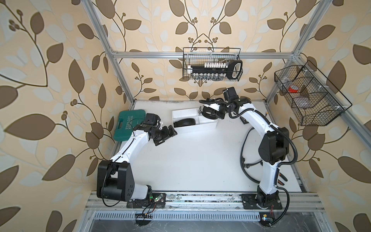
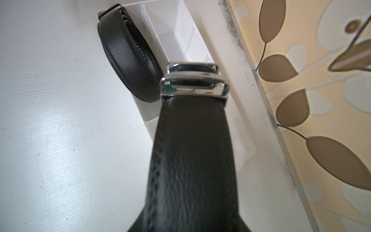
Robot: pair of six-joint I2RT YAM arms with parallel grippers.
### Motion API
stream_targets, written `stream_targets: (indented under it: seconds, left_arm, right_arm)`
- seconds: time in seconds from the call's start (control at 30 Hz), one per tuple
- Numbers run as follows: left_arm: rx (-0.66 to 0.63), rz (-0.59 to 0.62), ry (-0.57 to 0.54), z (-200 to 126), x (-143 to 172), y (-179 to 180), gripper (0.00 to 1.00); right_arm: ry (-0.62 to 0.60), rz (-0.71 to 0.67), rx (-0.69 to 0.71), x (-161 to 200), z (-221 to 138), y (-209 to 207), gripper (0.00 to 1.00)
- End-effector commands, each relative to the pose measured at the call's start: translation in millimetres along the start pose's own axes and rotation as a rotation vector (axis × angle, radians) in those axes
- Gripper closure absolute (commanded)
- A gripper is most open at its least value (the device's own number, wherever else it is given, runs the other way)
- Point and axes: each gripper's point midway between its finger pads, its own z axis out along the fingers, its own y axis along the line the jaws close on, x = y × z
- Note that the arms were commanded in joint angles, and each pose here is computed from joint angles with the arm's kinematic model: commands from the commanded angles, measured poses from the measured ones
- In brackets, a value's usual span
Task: Place the belts into the storage roll
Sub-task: Adjust the container at the center of the board.
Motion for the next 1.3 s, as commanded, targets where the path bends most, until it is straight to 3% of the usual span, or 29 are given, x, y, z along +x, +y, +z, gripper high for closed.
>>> stream_targets:
  seconds: [0.0,0.47,0.6,0.73,0.97,1.27]
  left_arm:
    - [0.042,0.034,-0.006,-9,-8,-14,0.01]
    - [0.051,0.003,-0.018,-8,-13,-3,0.01]
    - [0.066,-0.009,-0.014,-8,-16,-2,0.01]
    - [0.080,-0.025,-0.014,-9,-18,-1,0.01]
    - [0.091,-0.038,-0.017,-9,-21,0,0.01]
    - [0.105,-0.046,-0.014,-9,-22,0,0.01]
  right_arm:
    - [-0.044,-0.038,-0.070,3,12,6,0.76]
    - [-0.034,0.043,-0.186,22,28,32,0.82]
    - [-0.065,0.138,-0.254,16,23,50,0.85]
    - [-0.014,0.143,-0.299,19,31,77,0.87]
    - [-0.164,0.172,-0.294,-9,11,86,0.87]
    - [-0.230,0.162,-0.218,-26,-7,69,0.86]
